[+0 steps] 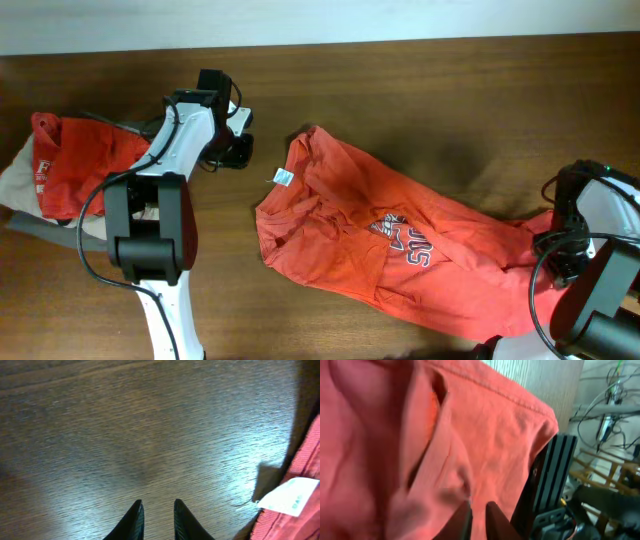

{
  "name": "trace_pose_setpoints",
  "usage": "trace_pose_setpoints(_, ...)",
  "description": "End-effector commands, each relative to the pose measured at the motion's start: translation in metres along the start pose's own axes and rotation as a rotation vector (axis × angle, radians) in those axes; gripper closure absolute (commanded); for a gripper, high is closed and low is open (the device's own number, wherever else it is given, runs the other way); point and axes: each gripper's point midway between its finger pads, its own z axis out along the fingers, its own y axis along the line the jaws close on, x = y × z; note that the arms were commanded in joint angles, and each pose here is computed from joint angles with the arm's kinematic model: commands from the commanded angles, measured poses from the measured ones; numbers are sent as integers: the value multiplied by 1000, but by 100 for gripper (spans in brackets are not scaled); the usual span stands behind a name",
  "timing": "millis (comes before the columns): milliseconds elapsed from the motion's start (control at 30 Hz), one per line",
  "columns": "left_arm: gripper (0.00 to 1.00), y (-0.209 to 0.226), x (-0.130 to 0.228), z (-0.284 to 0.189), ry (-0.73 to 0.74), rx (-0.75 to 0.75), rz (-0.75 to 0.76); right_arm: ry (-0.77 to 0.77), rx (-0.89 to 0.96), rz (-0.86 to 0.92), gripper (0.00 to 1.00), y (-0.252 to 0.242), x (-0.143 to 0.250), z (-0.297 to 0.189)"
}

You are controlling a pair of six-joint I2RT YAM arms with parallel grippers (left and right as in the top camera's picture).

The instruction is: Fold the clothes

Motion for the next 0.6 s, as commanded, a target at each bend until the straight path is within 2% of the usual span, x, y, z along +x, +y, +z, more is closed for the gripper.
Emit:
trace_pose_setpoints(0,79,-13,-6,-3,-14,47,8,-19,9,52,72,-4,-3,0)
trace_pose_setpoints(67,78,-20,-10,-9,-31,76,13,-20,7,50,53,-3,-4,0)
trace_pose_setpoints(100,78,-22,-11,-13,-40,86,18,-13,2,37,48,-2,-2,0)
trace_pose_setpoints(167,75,-29,-17,-25,-67,115,33,8,-12,23,41,0,1,0)
trace_pose_setpoints(267,70,-50,-23,-44,-109,205,102,32,-51,30,37,8,4,-1)
trace_pose_setpoints(400,65,-77,-22,-54,-129,257,214,2,-101,53,37,21,-4,-2)
trace_pose_setpoints(433,65,-85,-21,-54,-127,262,248,-7,-122,60,44,25,-7,-2)
trace_pose_setpoints(500,66,-101,-17,-51,-119,267,325,-2,-212,-42,56,45,-7,-5)
trace_pose_setpoints(567,66,-120,-12,-48,-110,273,406,30,-398,-247,57,79,1,-16)
